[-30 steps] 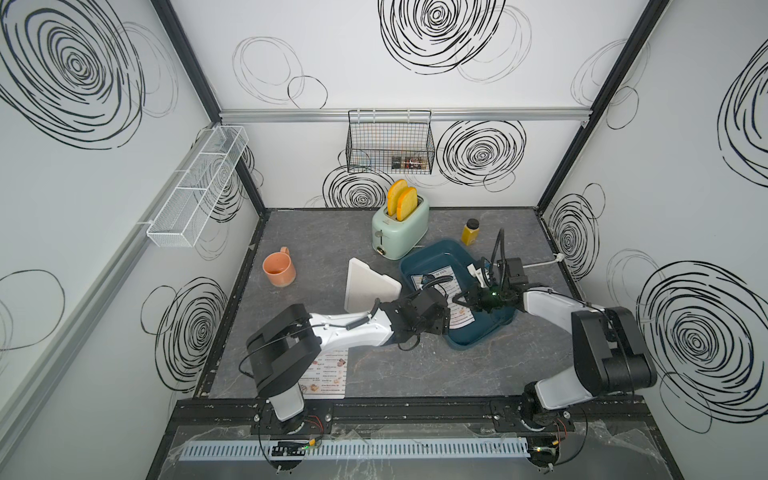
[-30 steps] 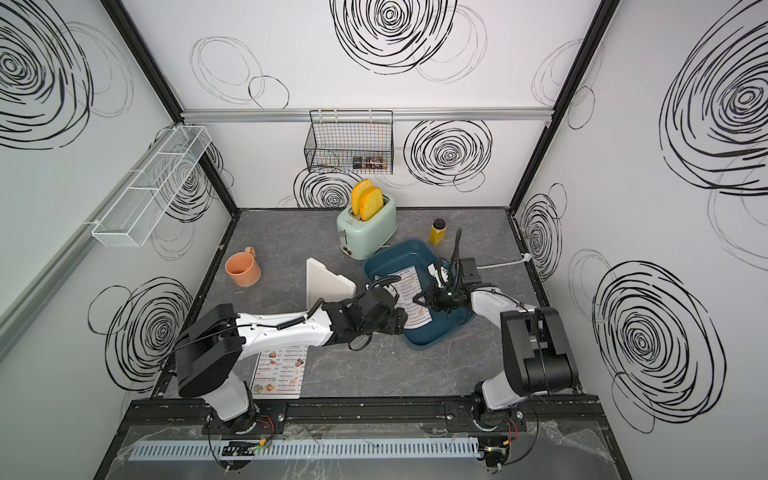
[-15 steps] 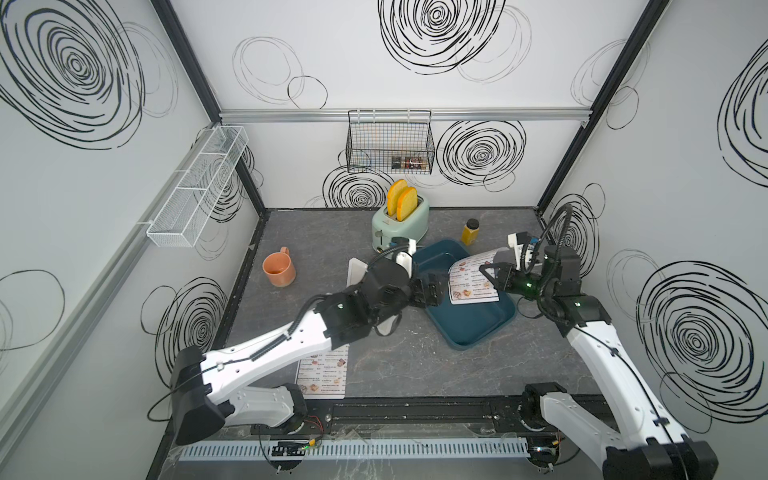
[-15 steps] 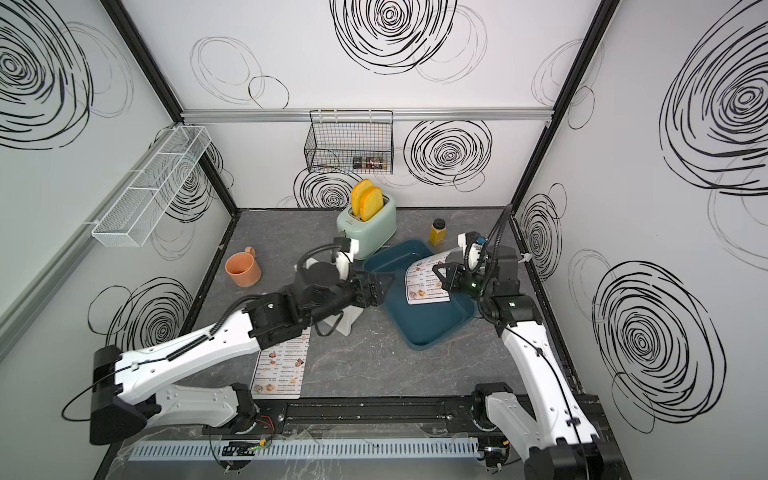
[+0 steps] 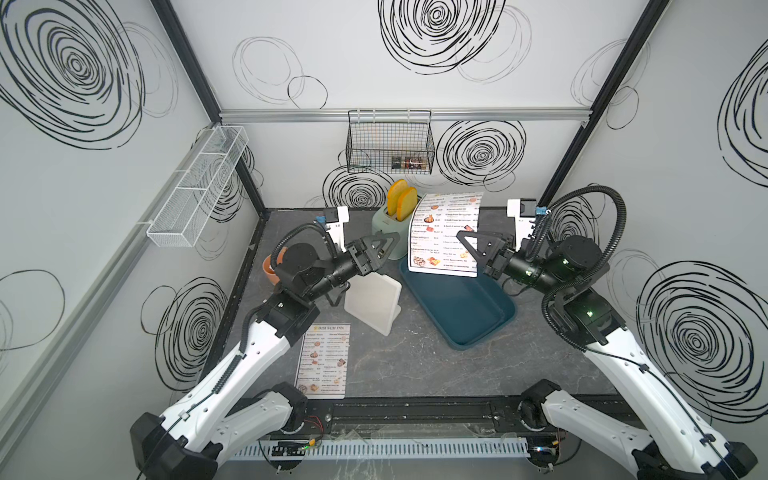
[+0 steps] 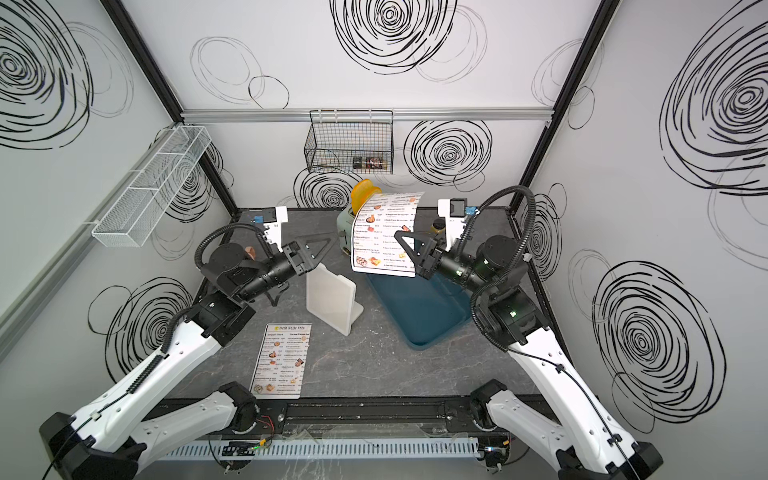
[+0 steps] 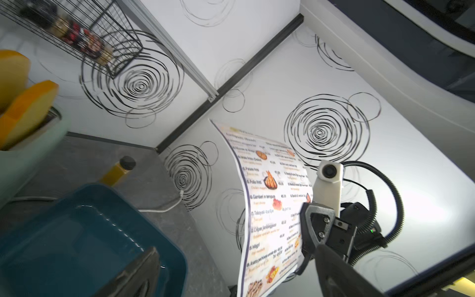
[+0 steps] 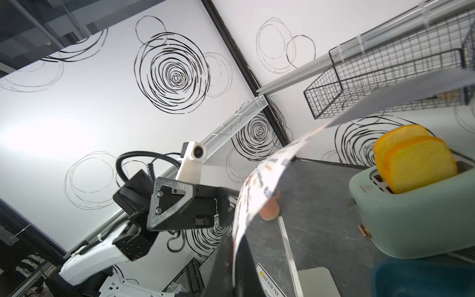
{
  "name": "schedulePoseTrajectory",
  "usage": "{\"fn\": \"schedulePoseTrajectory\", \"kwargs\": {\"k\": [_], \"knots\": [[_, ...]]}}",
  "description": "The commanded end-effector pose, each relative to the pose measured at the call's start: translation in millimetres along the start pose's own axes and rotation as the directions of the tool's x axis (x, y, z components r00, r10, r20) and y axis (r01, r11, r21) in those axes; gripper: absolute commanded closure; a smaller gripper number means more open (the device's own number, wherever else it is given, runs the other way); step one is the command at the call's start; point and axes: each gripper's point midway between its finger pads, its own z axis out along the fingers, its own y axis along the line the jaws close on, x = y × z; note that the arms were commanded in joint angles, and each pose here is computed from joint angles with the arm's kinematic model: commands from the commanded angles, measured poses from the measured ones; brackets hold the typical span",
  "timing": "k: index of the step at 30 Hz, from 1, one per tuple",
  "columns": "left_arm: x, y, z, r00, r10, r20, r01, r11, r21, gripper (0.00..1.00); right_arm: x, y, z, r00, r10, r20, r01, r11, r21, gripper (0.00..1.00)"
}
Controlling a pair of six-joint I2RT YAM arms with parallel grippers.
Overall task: Replace the menus in the menu holders
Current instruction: Pick up the menu from the storage box.
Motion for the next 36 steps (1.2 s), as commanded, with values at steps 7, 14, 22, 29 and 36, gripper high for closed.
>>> {"fn": "schedulePoseTrajectory", "kwargs": {"k": [7, 14, 22, 29, 36], "knots": [[1, -60, -9, 0.995, -0.066, -0.068, 0.084, 0.947, 0.309, 0.1, -29, 37, 16, 0.995, 0.023, 0.099, -0.007, 0.987, -0.162, 1.0], [0, -62, -8, 0.995, -0.066, -0.069, 0.085, 0.943, 0.321, 0.39, -17, 33, 27, 0.994, 0.08, 0.073, -0.065, 0.979, -0.191, 1.0], [-6, -60, -2, 0.996, -0.056, -0.063, 0.073, 0.95, 0.304, 0.67, 0, 23, 27, 0.991, 0.131, 0.017, -0.127, 0.979, -0.162, 1.0], [-2, -55, 0, 0.996, -0.033, -0.081, 0.055, 0.959, 0.279, 0.87, 2, 14, 14, 0.992, 0.122, -0.016, -0.123, 0.983, -0.134, 0.92], [15, -59, 0, 0.986, 0.025, -0.163, 0.028, 0.948, 0.316, 1.0, 6, 13, 3, 0.985, 0.119, -0.128, -0.142, 0.973, -0.182, 0.6]]}}
